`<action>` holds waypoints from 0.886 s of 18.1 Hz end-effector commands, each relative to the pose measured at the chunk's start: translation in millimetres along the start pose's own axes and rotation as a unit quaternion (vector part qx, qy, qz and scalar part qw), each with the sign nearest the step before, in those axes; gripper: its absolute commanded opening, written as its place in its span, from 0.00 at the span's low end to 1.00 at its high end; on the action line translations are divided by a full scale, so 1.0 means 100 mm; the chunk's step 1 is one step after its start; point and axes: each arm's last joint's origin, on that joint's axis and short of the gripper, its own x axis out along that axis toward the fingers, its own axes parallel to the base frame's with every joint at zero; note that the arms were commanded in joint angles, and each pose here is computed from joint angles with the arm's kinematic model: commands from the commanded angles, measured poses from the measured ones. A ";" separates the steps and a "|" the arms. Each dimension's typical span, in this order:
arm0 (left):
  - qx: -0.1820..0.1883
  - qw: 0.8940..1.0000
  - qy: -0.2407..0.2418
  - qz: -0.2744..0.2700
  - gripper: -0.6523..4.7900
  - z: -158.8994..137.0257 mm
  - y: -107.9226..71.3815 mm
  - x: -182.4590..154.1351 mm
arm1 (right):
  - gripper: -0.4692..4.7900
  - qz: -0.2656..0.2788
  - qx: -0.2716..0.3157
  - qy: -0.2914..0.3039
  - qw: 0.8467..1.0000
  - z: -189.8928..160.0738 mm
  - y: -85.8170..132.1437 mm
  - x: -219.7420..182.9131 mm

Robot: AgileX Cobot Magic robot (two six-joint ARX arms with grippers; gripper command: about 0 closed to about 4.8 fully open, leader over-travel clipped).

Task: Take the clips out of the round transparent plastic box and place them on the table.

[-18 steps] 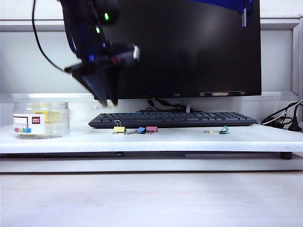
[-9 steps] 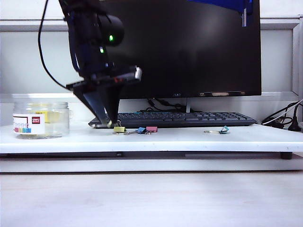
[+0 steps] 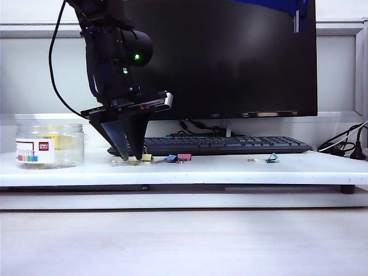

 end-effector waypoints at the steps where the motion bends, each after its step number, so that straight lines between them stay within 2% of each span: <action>1: 0.001 1.000 0.002 0.001 0.46 0.00 0.00 -0.01 | 0.37 0.004 -0.011 0.003 1.000 0.00 0.02 0.00; 3: 0.000 1.000 0.006 0.000 0.46 -0.01 0.00 -0.01 | 0.37 0.002 -0.013 0.007 1.000 -0.01 0.02 0.00; 5: -0.001 1.000 0.010 0.000 0.69 -0.02 -0.01 -0.01 | 0.37 -0.002 -0.010 0.012 1.000 -0.03 0.01 -0.01; 8: -0.001 1.000 0.011 0.000 0.69 -0.02 -0.01 -0.02 | 0.37 -0.001 -0.010 0.013 1.000 -0.03 0.01 -0.01; 11: 0.000 1.000 0.005 0.000 0.77 -0.03 -0.02 -0.08 | 0.37 -0.001 -0.010 0.013 1.000 -0.03 0.01 -0.01; 14: 0.008 0.999 -0.040 0.006 0.76 -0.04 -0.05 -0.36 | 0.37 0.001 -0.017 0.011 1.000 -0.02 0.01 -0.01; 16: 0.019 0.996 -0.077 0.027 0.76 -0.12 -0.09 -0.72 | 0.37 0.005 -0.033 0.012 0.999 -0.01 0.02 -0.01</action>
